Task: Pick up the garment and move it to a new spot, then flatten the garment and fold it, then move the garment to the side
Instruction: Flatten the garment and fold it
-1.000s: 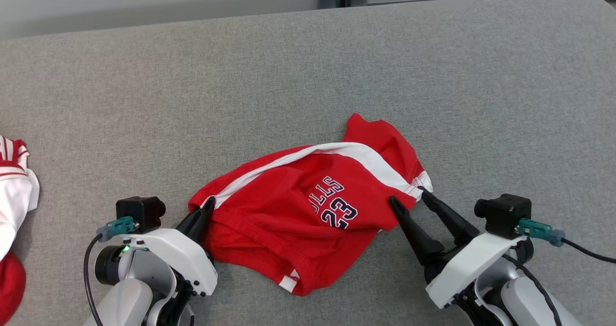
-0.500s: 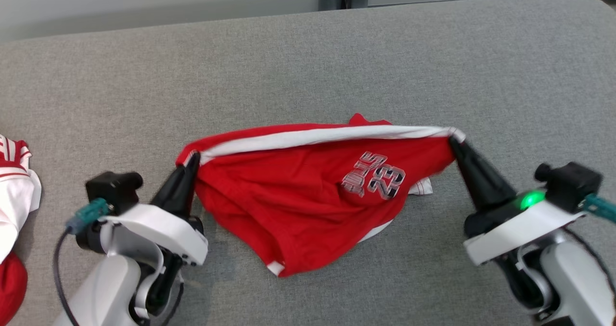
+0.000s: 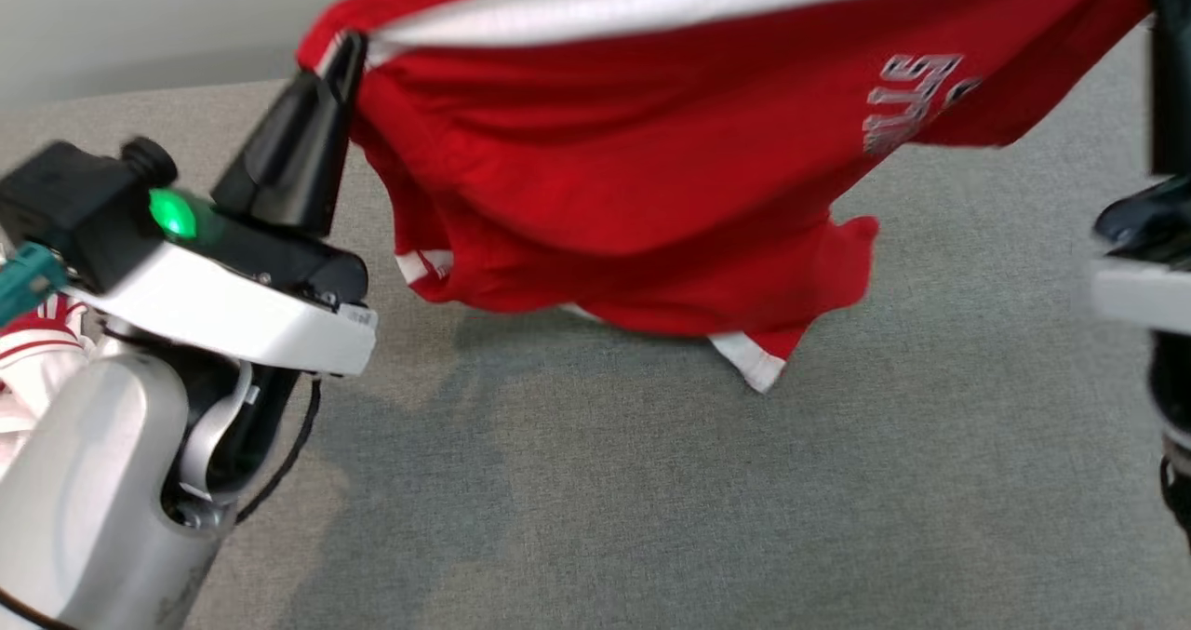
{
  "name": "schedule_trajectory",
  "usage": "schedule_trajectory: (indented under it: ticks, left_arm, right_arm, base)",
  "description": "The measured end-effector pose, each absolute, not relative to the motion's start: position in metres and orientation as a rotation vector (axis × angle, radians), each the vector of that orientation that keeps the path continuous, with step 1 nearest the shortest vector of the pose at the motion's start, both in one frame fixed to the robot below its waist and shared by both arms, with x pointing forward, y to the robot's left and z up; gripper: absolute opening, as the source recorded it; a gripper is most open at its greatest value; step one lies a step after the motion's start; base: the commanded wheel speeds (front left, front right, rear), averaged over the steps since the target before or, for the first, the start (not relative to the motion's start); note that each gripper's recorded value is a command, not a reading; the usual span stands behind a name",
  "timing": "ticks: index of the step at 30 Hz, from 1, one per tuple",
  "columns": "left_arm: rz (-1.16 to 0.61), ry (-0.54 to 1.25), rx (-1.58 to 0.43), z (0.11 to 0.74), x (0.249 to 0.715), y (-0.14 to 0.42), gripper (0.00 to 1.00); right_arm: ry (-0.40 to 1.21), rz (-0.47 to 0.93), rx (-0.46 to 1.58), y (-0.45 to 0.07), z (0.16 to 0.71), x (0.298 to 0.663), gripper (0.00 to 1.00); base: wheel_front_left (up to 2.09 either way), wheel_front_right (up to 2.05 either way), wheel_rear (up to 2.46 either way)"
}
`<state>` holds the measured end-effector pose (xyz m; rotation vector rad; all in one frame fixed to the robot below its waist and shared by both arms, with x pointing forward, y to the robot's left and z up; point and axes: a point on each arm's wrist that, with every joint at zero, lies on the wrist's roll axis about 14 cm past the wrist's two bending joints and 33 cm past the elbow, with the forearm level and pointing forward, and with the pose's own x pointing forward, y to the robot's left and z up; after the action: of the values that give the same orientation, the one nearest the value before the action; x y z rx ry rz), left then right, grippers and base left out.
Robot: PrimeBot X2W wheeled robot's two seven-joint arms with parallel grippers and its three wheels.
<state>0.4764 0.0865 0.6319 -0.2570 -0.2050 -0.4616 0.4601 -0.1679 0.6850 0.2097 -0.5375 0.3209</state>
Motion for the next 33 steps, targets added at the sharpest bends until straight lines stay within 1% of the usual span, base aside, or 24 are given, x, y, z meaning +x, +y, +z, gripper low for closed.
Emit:
schedule_trajectory:
  ticks: [2, 4, 8, 13, 17, 20, 23, 29, 33]
  left_arm:
    - [-0.471, -0.272, -0.224, 0.657, 0.473, 0.086, 0.00]
    - [-0.476, -0.335, -0.208, 0.681, 0.468, 0.086, 0.00]
    - [-0.489, -0.406, -0.206, 0.707, 0.458, 0.085, 0.00]
    - [-0.491, -0.407, -0.207, 0.709, 0.457, 0.083, 0.00]
    - [-0.485, -0.387, -0.199, 0.703, 0.465, 0.083, 0.00]
    - [-0.495, -0.368, -0.203, 0.698, 0.479, 0.081, 0.00]
    - [-0.502, -0.331, -0.184, 0.689, 0.503, 0.078, 0.00]
    - [-0.491, -0.222, -0.147, 0.663, 0.568, 0.071, 0.00]
    - [-0.426, -0.178, -0.171, 0.652, 0.613, 0.080, 0.00]
  right_arm:
    - [-0.618, 0.307, 0.207, -0.173, 0.712, 0.454, 0.00]
    - [-0.666, 0.298, 0.193, -0.175, 0.731, 0.448, 0.00]
    - [-0.702, 0.305, 0.187, -0.172, 0.751, 0.441, 0.00]
    - [-0.679, 0.324, 0.205, -0.166, 0.752, 0.442, 0.00]
    - [-0.639, 0.332, 0.213, -0.163, 0.744, 0.452, 0.00]
    - [-0.590, 0.347, 0.233, -0.160, 0.734, 0.470, 0.00]
    - [-0.548, 0.348, 0.237, -0.160, 0.727, 0.497, 0.00]
    - [-0.457, 0.357, 0.223, -0.148, 0.714, 0.566, 0.00]
    - [-0.463, 0.327, 0.214, -0.146, 0.714, 0.608, 0.00]
  base:
    - [0.00, 0.00, 0.00]
    - [0.00, 0.00, 0.00]
    - [0.00, 0.00, 0.00]
    - [0.00, 0.00, 0.00]
    - [0.00, 0.00, 0.00]
    - [0.00, 0.00, 0.00]
    - [0.00, 0.00, 0.00]
    - [0.00, 0.00, 0.00]
    - [0.00, 0.00, 0.00]
